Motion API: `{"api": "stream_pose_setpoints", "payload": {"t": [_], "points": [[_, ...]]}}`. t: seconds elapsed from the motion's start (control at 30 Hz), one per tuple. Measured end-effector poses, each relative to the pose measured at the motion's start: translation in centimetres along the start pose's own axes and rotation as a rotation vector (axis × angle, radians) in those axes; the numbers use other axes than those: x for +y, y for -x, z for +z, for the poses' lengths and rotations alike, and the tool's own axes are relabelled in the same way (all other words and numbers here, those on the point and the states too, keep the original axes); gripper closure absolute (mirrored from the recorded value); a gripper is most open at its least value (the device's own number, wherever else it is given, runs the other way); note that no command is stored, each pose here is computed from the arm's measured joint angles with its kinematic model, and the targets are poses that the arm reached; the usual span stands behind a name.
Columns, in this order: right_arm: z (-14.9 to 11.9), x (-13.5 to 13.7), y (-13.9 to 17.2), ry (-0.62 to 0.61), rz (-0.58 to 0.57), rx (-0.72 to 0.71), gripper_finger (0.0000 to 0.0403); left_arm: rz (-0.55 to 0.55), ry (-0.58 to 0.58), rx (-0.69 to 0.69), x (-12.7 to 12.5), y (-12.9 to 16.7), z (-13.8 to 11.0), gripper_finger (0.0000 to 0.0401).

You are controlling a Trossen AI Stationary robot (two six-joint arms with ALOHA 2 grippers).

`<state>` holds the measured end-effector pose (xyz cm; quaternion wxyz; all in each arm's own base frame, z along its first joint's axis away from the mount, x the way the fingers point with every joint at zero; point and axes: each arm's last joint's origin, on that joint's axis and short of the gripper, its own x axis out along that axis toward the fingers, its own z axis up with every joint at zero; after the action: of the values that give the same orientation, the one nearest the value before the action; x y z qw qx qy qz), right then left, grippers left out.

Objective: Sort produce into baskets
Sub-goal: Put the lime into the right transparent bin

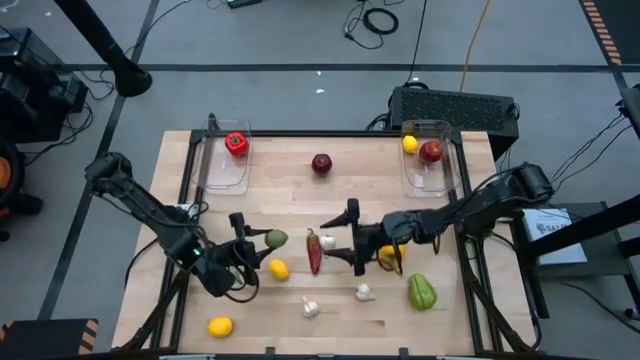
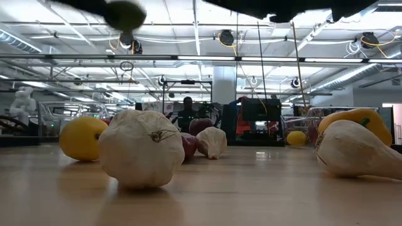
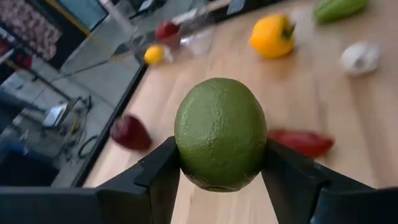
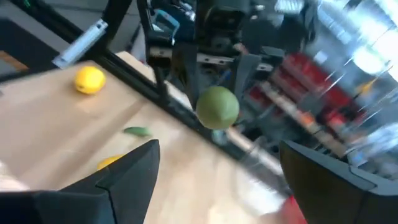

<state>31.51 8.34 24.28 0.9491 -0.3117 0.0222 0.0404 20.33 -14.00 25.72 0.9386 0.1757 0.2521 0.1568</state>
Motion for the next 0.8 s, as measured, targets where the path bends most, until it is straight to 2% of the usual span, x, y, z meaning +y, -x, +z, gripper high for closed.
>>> {"api": "stream_pose_setpoints", "payload": {"t": [0.17,0.27,0.53,0.8], "points": [[2.5,1.6,-1.5,0.231,-0.099,0.03,0.0083,-0.087,0.026,-0.054,0.7,1.2,3.0,0.0196],[3.8,2.7,-2.8,0.378,-0.121,0.072,0.0083,-0.158,0.038,-0.073,0.9,1.5,4.1,0.0196],[5.7,5.0,-6.5,0.684,-0.155,0.173,0.0083,-0.291,0.048,-0.057,1.1,1.0,4.6,0.0196],[5.6,6.1,-8.7,0.778,-0.139,0.215,0.0086,-0.354,0.088,-0.031,1.5,0.3,4.7,0.0195]]}}
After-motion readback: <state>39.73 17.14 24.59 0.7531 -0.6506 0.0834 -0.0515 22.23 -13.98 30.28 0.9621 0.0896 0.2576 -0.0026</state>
